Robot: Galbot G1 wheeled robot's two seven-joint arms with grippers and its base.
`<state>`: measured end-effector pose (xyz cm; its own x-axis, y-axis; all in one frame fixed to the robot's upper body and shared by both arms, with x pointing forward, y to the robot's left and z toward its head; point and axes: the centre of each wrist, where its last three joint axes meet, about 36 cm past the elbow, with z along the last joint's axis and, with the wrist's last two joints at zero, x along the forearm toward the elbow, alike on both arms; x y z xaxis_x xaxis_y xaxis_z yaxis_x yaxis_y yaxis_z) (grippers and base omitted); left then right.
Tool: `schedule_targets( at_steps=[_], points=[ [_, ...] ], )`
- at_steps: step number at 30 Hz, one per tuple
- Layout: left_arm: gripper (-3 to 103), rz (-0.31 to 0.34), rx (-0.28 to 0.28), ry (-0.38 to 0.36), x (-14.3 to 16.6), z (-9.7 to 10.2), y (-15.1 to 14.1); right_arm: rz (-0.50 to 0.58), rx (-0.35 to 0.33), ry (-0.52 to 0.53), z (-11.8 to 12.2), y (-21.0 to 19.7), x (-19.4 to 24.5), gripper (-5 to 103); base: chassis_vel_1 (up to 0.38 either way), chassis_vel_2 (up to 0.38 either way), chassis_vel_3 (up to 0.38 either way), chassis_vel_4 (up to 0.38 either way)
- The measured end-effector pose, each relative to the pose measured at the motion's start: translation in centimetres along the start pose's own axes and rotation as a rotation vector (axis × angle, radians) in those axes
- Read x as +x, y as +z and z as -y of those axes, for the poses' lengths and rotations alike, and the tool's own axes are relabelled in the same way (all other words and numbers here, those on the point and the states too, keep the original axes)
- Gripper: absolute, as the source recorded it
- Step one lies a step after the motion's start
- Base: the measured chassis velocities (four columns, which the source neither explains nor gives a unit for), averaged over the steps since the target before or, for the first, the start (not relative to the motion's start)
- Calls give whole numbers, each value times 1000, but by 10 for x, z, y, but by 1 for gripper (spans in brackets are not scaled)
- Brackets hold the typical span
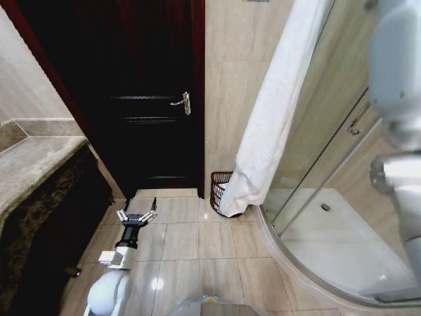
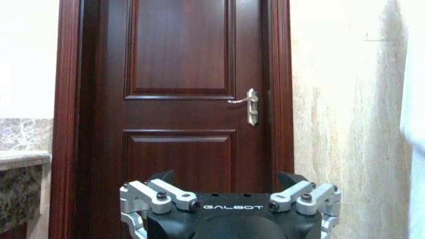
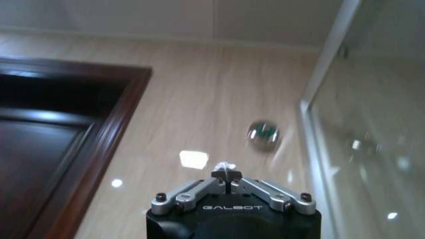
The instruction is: Discard the used towel into the hamper.
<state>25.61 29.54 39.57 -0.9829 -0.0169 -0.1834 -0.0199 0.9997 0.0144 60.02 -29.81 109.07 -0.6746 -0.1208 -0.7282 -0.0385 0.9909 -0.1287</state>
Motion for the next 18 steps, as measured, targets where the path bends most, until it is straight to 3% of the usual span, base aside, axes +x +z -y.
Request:
schedule_targets(
  at_steps=[8,13,18],
  points=[
    [100,10,6,1,-2,-2,1,49,48,21,14,-70,-38,0,0,0,0,0],
    [100,15,12,5,-3,0,2,38,58,15,10,-77,-41,0,0,0,0,0],
    [100,44,37,0,-12,4,1,-7,69,-11,3,-52,-29,0,0,0,0,0]
  ],
)
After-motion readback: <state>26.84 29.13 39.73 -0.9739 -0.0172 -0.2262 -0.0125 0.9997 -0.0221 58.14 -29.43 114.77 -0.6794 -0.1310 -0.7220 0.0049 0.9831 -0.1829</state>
